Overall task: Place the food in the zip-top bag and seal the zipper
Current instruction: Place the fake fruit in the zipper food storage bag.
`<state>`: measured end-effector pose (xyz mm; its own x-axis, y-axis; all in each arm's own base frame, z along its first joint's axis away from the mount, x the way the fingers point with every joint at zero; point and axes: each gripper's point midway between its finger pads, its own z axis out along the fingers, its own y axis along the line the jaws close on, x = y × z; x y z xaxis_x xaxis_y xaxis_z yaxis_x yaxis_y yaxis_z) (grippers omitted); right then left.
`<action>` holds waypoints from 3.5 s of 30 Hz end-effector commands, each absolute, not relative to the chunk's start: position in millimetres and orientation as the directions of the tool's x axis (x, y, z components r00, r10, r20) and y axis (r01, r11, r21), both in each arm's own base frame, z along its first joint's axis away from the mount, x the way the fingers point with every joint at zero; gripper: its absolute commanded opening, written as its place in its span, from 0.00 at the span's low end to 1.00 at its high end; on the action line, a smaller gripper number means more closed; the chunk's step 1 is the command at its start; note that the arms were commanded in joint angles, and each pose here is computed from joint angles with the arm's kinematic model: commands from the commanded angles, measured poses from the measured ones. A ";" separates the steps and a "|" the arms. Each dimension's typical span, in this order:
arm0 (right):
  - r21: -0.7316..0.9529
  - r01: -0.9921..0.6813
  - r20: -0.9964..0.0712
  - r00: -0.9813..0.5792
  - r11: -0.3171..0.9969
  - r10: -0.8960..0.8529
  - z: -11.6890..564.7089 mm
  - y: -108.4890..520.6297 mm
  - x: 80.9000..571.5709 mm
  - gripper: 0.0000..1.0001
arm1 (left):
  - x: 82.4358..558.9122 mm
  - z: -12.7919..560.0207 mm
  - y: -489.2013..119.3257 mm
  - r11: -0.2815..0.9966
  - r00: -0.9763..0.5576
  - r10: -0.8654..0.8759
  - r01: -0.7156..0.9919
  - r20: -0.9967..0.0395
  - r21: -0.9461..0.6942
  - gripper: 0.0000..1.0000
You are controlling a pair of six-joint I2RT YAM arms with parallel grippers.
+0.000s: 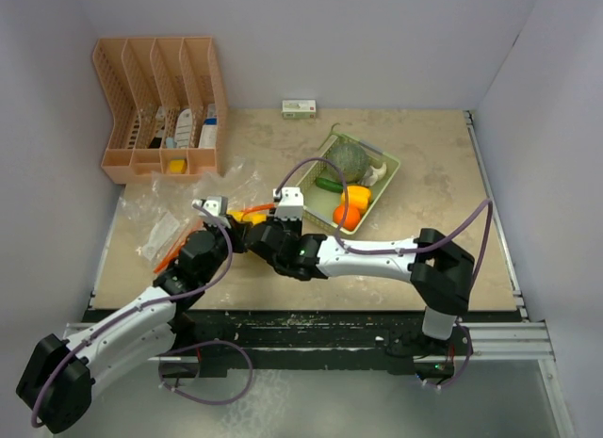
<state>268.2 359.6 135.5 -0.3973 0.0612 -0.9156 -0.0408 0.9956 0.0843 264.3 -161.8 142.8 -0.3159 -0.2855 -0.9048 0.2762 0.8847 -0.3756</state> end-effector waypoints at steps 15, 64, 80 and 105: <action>0.401 0.115 -0.820 -0.397 0.909 0.412 166.7 330.7 337.5 0.00 | 258.0 145.9 -174.8 0.830 -0.313 -0.347 0.336 -0.884 -0.445 0.00; 0.944 -0.173 -0.322 -0.666 0.281 0.673 285.8 371.1 310.6 0.00 | 249.4 260.3 -243.9 0.573 -0.154 -0.397 0.729 -0.905 -0.375 0.01; 0.964 -0.242 -0.259 -0.750 0.113 0.608 327.8 372.9 287.7 0.00 | 263.4 221.2 -240.3 0.650 -0.185 -0.321 0.671 -0.929 -0.358 0.34; 0.945 -0.315 -0.243 -0.856 -0.088 0.457 362.5 374.3 261.4 0.00 | 246.1 244.4 -264.3 0.519 -0.098 -0.279 0.822 -0.955 -0.235 0.68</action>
